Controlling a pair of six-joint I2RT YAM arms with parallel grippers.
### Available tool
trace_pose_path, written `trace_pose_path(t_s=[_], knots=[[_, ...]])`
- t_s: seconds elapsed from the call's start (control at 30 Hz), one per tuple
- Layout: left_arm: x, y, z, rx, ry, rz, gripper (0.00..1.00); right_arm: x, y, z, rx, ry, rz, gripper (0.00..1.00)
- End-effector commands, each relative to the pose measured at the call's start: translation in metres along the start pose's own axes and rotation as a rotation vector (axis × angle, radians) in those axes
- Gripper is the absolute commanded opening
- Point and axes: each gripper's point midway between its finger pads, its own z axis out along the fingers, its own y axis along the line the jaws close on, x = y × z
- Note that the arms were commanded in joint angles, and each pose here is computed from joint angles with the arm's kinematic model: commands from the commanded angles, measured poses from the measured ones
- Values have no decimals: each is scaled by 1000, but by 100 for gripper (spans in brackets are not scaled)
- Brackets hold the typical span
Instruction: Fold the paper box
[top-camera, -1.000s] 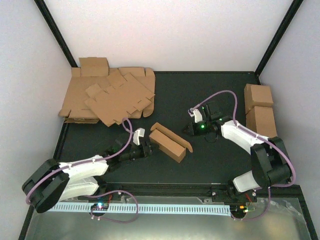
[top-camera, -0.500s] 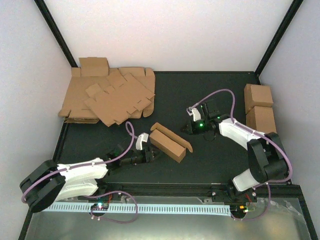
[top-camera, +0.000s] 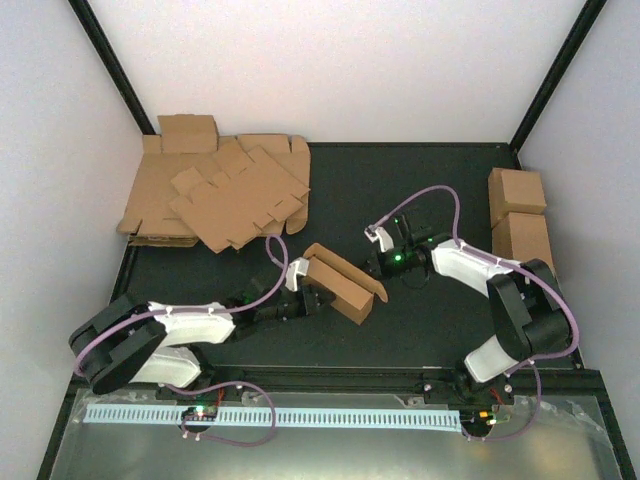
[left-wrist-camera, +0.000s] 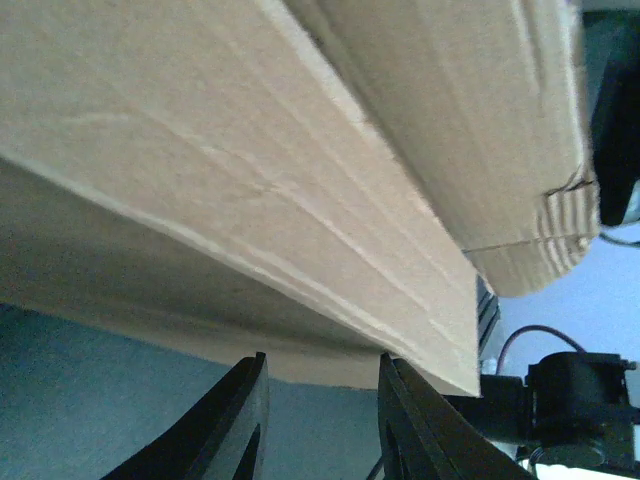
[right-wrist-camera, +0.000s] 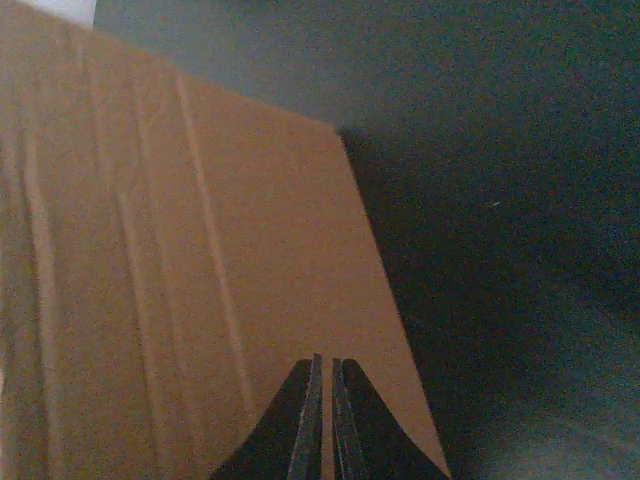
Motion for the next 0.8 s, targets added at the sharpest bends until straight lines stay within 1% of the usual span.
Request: trace_pose_path(t_s=[0.0, 0.47, 0.6, 0.67, 0.77], knots=[[-19, -34, 6, 87, -45, 52, 33, 7, 14, 3, -12, 10, -46, 7], [-13, -27, 22, 70, 7, 42, 32, 15, 14, 8, 26, 28, -68, 7], [-13, -26, 17, 57, -2, 51, 32, 8, 2, 0, 130, -9, -71, 9], [-14, -25, 12, 38, -9, 62, 35, 1, -1, -7, 173, -43, -74, 13], [-15, -21, 4, 2, -21, 80, 39, -9, -2, -21, 236, -95, -88, 15]])
